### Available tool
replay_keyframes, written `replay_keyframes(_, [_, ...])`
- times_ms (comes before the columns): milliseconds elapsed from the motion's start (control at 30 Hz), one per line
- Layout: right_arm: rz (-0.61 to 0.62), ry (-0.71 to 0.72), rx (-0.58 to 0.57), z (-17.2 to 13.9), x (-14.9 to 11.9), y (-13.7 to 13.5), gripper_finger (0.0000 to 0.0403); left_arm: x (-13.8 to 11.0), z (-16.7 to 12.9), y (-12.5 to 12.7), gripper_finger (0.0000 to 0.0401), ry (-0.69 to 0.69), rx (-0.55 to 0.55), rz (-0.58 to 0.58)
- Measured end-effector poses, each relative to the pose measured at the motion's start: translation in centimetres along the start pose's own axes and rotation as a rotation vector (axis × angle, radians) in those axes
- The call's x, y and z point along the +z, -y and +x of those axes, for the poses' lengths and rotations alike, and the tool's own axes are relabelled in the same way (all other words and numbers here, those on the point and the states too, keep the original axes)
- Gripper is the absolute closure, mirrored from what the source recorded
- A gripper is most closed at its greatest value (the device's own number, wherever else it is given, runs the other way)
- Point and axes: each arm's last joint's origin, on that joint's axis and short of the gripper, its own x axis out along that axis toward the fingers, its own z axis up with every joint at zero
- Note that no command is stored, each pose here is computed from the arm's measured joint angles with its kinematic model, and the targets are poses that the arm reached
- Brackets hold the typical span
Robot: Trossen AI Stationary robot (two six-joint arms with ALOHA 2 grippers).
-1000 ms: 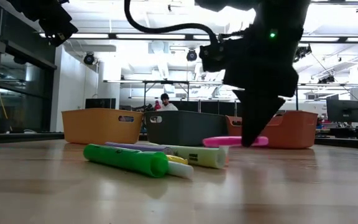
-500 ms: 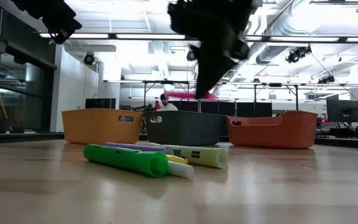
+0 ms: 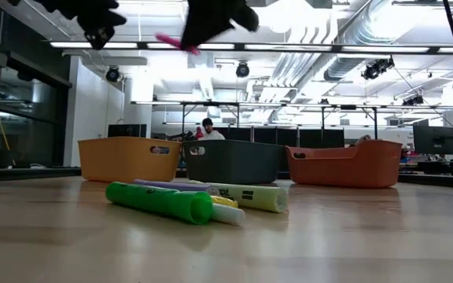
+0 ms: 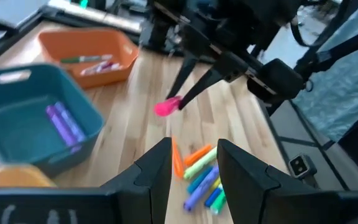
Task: Pick & Place Markers
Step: Put the pink pen into the yellow bin
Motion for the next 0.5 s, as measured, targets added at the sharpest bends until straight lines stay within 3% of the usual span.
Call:
replay_keyframes(233, [0.001,0.121,0.013,-1.2,3.6,1.6,0.0380,1.2,1.0,-0.2,0.0275,0.087,-0.034,0.046])
replay_keyframes(500, [-0.001,0.200,0.012,-2.4,5.9,2.9,0.0380,2.0,1.5,-0.5,0.0275,0.147,-0.017,0.072])
